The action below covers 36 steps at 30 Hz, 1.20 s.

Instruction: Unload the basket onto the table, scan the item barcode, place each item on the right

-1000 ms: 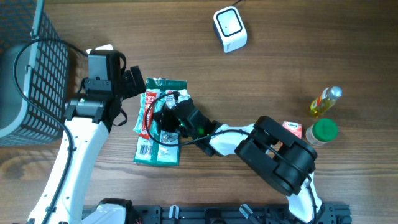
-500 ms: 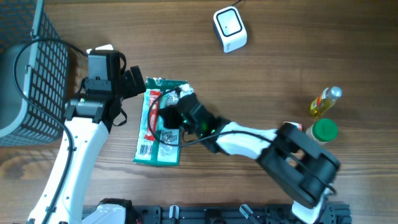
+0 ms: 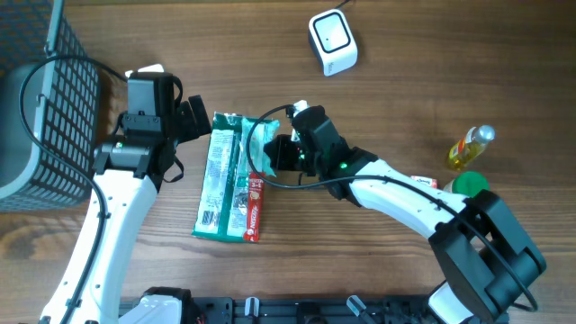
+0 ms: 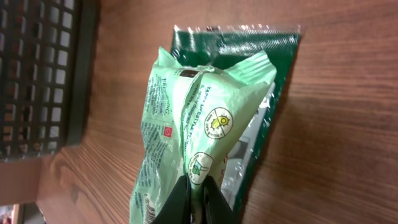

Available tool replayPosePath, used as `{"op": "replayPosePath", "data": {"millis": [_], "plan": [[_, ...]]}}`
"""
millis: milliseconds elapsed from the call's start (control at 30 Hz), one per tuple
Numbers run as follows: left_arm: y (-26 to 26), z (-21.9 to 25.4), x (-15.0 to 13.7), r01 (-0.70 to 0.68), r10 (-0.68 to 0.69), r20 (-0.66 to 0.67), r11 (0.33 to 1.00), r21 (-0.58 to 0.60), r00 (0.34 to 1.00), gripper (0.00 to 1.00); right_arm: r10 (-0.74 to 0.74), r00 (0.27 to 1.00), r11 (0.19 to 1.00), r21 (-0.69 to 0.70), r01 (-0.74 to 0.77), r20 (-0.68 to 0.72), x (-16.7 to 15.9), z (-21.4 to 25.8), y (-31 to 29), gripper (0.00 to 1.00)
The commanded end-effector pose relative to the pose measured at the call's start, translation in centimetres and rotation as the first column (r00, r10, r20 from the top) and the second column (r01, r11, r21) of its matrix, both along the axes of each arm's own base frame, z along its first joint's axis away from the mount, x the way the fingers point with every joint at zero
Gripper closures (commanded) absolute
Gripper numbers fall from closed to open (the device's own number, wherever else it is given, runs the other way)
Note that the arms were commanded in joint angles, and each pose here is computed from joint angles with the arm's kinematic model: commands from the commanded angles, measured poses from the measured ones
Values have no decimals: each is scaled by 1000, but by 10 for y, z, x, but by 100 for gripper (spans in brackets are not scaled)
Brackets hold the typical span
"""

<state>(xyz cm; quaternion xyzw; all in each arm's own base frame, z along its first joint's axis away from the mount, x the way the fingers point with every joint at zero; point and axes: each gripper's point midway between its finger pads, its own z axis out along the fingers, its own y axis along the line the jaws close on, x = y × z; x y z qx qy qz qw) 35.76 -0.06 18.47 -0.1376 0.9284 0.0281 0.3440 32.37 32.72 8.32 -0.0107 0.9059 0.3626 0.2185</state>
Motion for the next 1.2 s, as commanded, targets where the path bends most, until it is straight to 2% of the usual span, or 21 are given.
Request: {"op": "replayPosePath", "data": {"millis": [0, 233, 433, 567, 667, 833, 933, 1000, 1100, 1167], "plan": [[2, 6, 2, -19, 19, 20, 1000, -8, 1000, 0, 43, 999, 999, 12, -43, 14, -6, 10, 3, 96], [2, 6, 2, -19, 19, 20, 1000, -8, 1000, 0, -8, 997, 1000, 11, 9, -72, -12, 2, -1, 96], [2, 6, 2, -19, 19, 20, 1000, -8, 1000, 0, 31, 995, 999, 35, -27, -98, -20, 3, 4, 96], [2, 6, 2, -19, 19, 20, 1000, -8, 1000, 0, 273, 956, 952, 171, -253, -105, -60, 39, 20, 96], [2, 6, 2, -20, 20, 20, 1000, -8, 1000, 0, 318, 940, 945, 124, -303, -127, -93, 61, 1, 96], [2, 6, 2, -19, 19, 20, 1000, -8, 1000, 0, 274, 951, 958, -45, -282, -142, -133, 76, -38, 96], [2, 6, 2, -19, 19, 20, 1000, -8, 1000, 0, 143, 988, 974, -168, -151, -59, -116, 79, -63, 96], [2, 6, 2, -19, 19, 20, 1000, -8, 1000, 0, 59, 998, 974, -223, -52, 26, -94, 79, -71, 96], [2, 6, 2, -19, 19, 20, 1000, -8, 1000, 0, 29, 994, 984, -177, -9, 109, -62, 77, -47, 96], [2, 6, 2, -19, 19, 20, 1000, -8, 1000, 0, -4, 996, 994, -105, 13, 85, -49, 67, -25, 96]]}}
